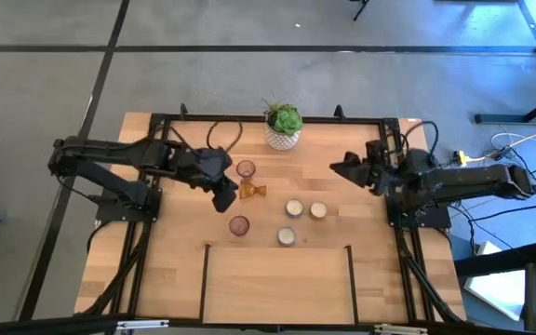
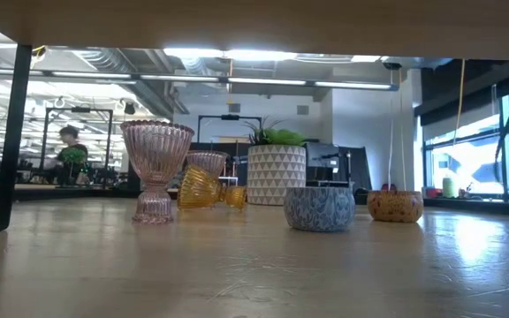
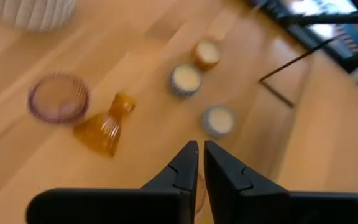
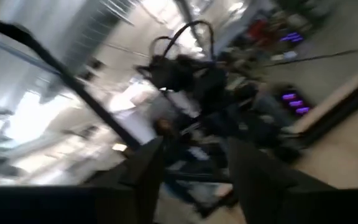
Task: Pick & Place candle stick holders
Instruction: Put the bottom pink candle holder on the shelf
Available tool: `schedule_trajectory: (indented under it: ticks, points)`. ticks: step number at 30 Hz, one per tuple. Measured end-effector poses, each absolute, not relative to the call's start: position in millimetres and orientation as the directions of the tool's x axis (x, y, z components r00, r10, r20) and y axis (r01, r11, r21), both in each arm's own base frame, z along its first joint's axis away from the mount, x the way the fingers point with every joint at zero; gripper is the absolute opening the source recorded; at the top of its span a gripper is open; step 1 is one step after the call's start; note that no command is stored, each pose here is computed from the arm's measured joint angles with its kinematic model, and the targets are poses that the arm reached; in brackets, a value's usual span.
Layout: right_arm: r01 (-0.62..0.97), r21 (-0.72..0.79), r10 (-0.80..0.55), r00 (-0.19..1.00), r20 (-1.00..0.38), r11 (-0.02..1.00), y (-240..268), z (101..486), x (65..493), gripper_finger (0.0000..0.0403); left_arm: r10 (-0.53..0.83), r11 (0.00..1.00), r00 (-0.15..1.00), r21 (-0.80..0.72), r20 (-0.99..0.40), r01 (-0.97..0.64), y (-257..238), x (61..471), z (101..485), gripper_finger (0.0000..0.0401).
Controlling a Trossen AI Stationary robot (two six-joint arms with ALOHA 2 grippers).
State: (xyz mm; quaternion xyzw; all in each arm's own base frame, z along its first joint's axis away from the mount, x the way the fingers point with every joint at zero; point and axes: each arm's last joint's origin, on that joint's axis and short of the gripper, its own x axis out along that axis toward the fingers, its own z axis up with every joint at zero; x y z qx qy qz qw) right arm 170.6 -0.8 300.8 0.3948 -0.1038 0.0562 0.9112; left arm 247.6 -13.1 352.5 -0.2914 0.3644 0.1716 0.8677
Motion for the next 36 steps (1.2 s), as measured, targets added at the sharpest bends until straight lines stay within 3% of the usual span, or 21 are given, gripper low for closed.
schedule_trajectory:
  ticks: [3, 6, 9, 14, 18, 23, 27, 36]
  points:
    - [-0.044, 0.637, -0.073, 0.985, 0.155, 0.77, -3.5, 326.8, 178.6, 0.0245, 0.092, 0.766, 0.654, -0.366, -0.751, -0.528, -14.9, 255.0, 345.6, 0.0037]
    - [0.098, 0.619, -0.178, 0.982, 0.069, 0.779, -8.2, 342.3, 184.4, 0.0272, 0.12, 0.766, 0.623, -0.328, -0.773, -0.554, -15.2, 262.0, 337.5, 0.004]
    - [0.186, 0.54, -0.204, 0.979, -0.027, 0.821, -9.3, 350.8, 189.9, 0.028, 0.135, 0.717, 0.552, -0.303, -0.823, -0.627, -15.3, 269.2, 323.7, 0.004]
    - [0.249, 0.381, -0.157, 0.953, -0.258, 0.89, -4.4, 347.4, 196.5, 0.0279, 0.103, 0.536, 0.392, -0.281, -0.914, -0.796, -17.7, 282.3, 294.3, 0.0047]
    - [0.27, 0.342, -0.139, 0.922, -0.36, 0.9, -0.9, 338.8, 198.6, 0.0277, 0.005, 0.512, 0.345, -0.294, -0.939, -0.807, -26.5, 297.6, 275.0, 0.0065]
    - [0.272, 0.36, -0.129, 0.919, -0.374, 0.892, 1.1, 336.8, 200.0, 0.0277, -0.08, 0.576, 0.26, -0.258, -0.962, -0.776, -53.6, 304.0, 255.8, 0.0091]
    - [0.271, 0.362, -0.128, 0.919, -0.373, 0.892, 1.2, 337.0, 200.0, 0.0277, -0.034, 0.608, 0.231, -0.204, -0.972, -0.767, -67.8, 301.3, 250.8, 0.0114]
    - [0.27, 0.363, -0.128, 0.92, -0.372, 0.892, 1.2, 337.1, 200.0, 0.0277, 0.042, 0.545, 0.245, -0.183, -0.969, -0.818, -65.2, 302.7, 249.7, 0.0151]
